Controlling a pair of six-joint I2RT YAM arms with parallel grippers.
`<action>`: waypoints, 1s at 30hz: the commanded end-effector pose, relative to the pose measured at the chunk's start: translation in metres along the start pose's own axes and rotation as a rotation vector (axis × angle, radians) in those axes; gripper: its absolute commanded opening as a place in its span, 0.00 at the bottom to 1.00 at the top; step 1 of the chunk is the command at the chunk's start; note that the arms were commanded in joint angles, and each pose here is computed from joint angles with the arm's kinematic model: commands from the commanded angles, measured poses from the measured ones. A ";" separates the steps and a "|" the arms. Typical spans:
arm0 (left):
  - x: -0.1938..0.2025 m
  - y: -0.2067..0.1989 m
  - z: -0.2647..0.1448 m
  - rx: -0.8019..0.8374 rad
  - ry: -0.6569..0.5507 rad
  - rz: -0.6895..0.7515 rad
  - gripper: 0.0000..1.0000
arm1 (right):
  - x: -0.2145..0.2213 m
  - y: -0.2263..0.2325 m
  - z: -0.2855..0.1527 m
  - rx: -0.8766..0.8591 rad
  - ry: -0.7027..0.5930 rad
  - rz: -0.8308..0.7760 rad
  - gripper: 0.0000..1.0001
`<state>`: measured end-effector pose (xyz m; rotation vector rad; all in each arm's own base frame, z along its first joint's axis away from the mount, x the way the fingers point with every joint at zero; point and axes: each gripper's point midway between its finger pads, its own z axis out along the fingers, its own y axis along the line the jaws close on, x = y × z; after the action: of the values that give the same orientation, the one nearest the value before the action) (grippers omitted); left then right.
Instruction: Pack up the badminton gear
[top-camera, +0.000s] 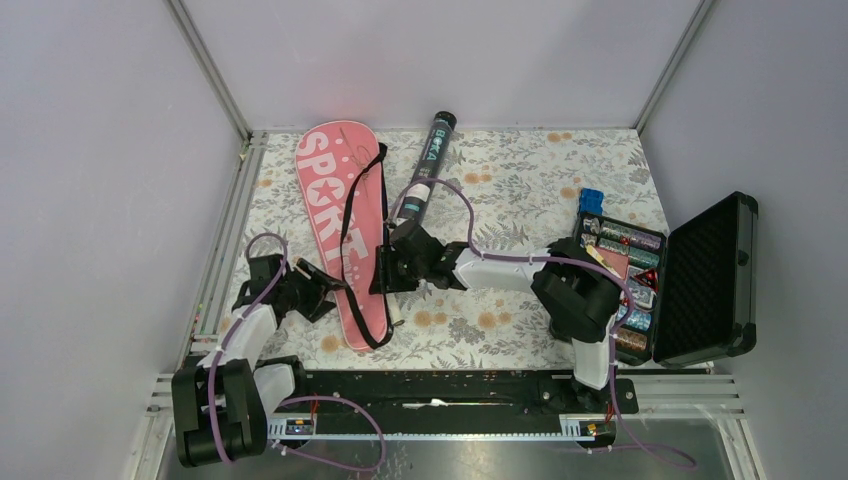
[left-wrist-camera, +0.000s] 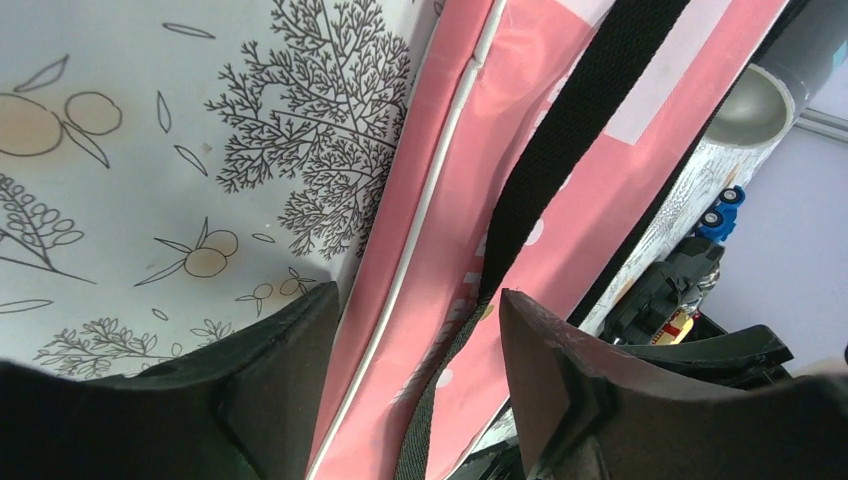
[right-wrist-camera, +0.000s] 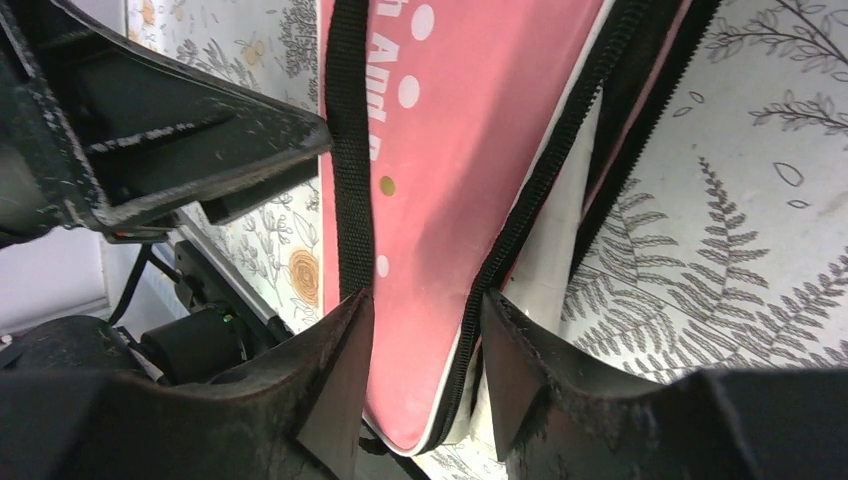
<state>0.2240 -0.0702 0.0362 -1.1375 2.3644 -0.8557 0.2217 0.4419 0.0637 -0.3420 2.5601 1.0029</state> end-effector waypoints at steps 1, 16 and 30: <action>0.002 -0.009 0.003 0.072 0.003 0.000 0.63 | -0.006 0.014 0.008 -0.036 -0.043 0.031 0.51; -0.001 -0.013 0.000 0.074 -0.006 0.038 0.62 | -0.006 -0.016 -0.008 0.137 -0.041 -0.020 0.75; 0.010 -0.005 0.009 0.066 0.027 0.025 0.60 | 0.016 -0.004 0.023 0.011 0.029 0.074 0.53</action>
<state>0.2241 -0.0791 0.0333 -1.1022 2.3554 -0.9111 0.2222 0.4390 0.0351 -0.2675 2.6410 0.9059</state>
